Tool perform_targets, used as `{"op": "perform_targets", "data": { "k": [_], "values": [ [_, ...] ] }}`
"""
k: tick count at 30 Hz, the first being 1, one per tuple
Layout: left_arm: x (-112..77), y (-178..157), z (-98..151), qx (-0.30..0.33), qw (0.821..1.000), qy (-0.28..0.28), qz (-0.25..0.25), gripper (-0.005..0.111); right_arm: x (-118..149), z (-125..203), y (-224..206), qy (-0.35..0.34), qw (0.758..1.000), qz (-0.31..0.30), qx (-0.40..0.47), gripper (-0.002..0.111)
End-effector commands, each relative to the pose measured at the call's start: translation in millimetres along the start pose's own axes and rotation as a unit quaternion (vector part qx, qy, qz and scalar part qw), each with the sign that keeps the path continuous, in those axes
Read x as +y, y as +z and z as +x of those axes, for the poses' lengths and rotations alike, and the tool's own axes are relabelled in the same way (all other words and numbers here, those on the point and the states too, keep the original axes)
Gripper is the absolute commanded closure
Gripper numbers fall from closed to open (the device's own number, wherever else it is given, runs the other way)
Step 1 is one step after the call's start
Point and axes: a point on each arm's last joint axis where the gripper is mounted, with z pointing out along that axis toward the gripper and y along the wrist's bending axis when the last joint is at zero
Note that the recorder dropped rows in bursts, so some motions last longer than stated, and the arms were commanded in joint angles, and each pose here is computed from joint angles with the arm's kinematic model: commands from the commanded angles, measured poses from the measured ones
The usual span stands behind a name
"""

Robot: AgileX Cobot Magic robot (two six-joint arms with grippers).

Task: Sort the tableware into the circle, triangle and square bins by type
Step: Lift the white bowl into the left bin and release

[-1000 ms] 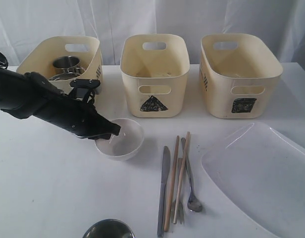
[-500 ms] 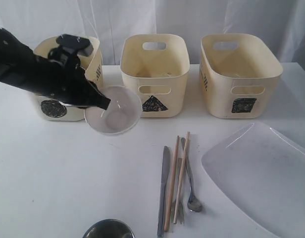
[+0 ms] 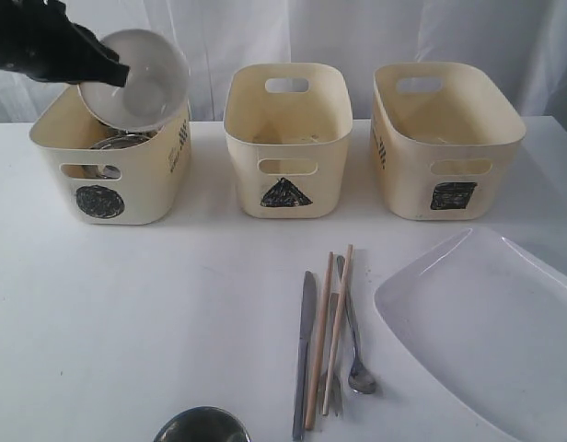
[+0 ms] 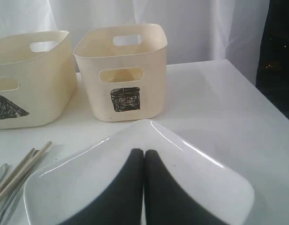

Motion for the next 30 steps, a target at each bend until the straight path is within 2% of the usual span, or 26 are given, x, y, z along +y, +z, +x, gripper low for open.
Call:
{"op": "perform_targets", "data": {
  "k": [1,8,14,19,25,27,30],
  "values": [
    [31.0,11.8,-3.8,-0.007,0.999,-0.034,-0.040,0.107,0.1,1.0,0.1,-0.005,1.000,-0.003,-0.004,0.108],
    [62.0,36.7,3.6,0.001,0.996,-0.066,-0.066,0.107,0.1,1.0,0.1,-0.005,1.000,-0.003,-0.004,0.108],
    [77.0,55.6,11.8,0.009,0.993,-0.096,-0.076,0.107,0.1,1.0,0.1,-0.005,1.000,-0.003,-0.004,0.108],
    [82.0,73.2,20.2,0.021,0.992,-0.099,-0.075,0.107,0.1,1.0,0.1,-0.005,1.000,-0.003,-0.004,0.108],
    [82.5,97.8,43.3,0.052,0.989,-0.120,-0.063,0.107,0.1,1.0,0.1,-0.005,1.000,-0.003,-0.004,0.108],
    [85.8,99.5,47.5,0.057,0.989,-0.124,-0.065,0.101,0.1,1.0,0.1,-0.005,1.000,-0.003,-0.004,0.108],
    [86.7,102.1,50.7,0.060,0.988,-0.125,-0.065,0.083,0.1,1.0,0.1,-0.005,1.000,-0.003,-0.004,0.108]
  ]
}}
